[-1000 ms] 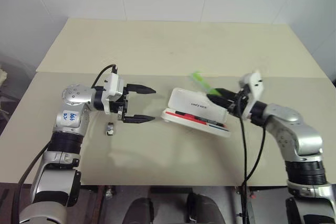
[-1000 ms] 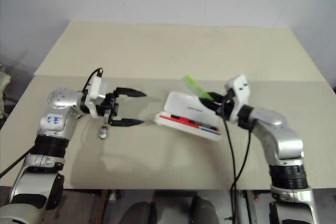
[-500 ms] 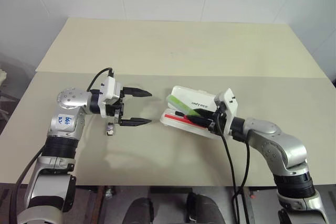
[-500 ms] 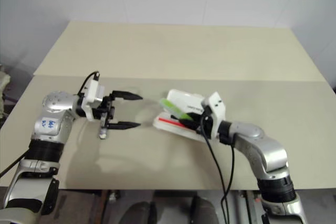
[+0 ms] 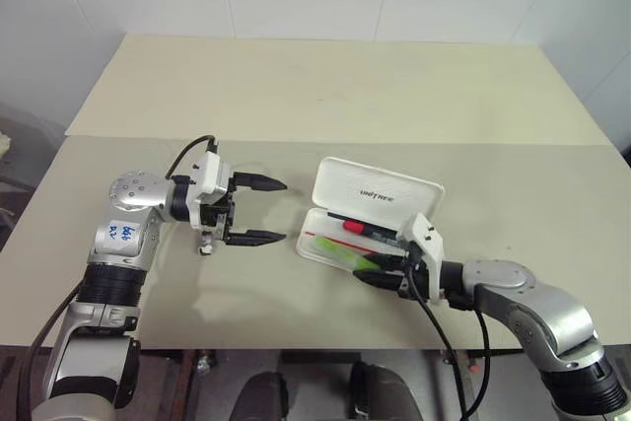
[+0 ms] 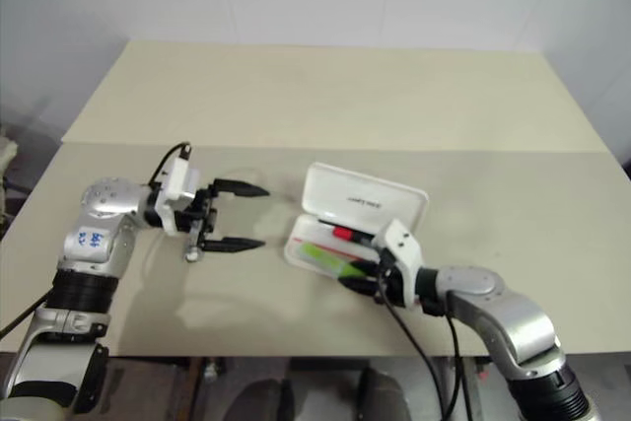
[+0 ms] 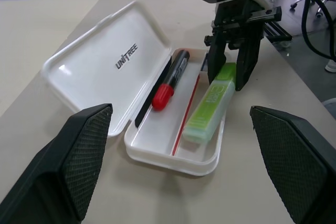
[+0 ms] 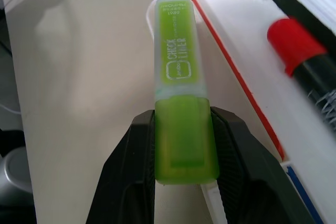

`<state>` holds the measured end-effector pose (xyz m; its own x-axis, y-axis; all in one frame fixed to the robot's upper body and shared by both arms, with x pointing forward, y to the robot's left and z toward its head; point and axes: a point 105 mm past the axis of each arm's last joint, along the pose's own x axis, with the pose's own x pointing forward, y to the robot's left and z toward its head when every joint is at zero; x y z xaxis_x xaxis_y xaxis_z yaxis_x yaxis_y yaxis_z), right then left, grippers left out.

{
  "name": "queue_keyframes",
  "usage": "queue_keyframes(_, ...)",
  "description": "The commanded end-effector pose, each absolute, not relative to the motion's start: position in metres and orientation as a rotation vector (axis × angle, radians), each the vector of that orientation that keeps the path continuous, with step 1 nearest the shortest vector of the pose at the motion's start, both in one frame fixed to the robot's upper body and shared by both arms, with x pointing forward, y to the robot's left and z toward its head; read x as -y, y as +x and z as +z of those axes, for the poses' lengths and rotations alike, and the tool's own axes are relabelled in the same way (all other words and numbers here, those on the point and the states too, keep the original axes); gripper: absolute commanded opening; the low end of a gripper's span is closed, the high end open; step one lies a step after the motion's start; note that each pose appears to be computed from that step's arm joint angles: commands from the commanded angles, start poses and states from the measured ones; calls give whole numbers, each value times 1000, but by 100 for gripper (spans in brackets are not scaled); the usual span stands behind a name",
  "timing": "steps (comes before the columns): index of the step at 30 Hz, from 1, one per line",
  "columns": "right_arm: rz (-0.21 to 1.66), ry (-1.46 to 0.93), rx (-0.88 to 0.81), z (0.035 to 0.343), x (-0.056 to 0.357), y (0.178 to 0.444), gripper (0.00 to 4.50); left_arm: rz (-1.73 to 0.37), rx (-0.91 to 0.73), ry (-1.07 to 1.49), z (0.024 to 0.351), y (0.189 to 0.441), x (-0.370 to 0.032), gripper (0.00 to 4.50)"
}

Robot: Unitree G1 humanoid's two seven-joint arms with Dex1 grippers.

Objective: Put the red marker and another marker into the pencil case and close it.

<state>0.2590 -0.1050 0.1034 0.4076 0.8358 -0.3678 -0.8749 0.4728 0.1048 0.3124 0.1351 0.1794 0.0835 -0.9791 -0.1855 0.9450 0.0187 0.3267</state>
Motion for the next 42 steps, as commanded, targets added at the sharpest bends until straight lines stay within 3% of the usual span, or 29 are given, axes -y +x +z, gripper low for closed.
queue_keyframes(1,1118,-160,-383,105,106,254,111,-1510,122,431,186,310,-135,450)
queue_keyframes(15,1223,-313,-265,123,100,278,111,-1522,136,431,188,313,-130,450)
queue_keyframes(25,1278,-310,-269,124,85,279,111,-1499,142,427,187,313,-132,450)
queue_keyframes(31,1249,-325,-331,114,95,278,111,-1488,144,426,187,312,-133,450)
queue_keyframes(42,1197,-336,-306,122,105,291,111,-1486,150,429,188,313,-132,450)
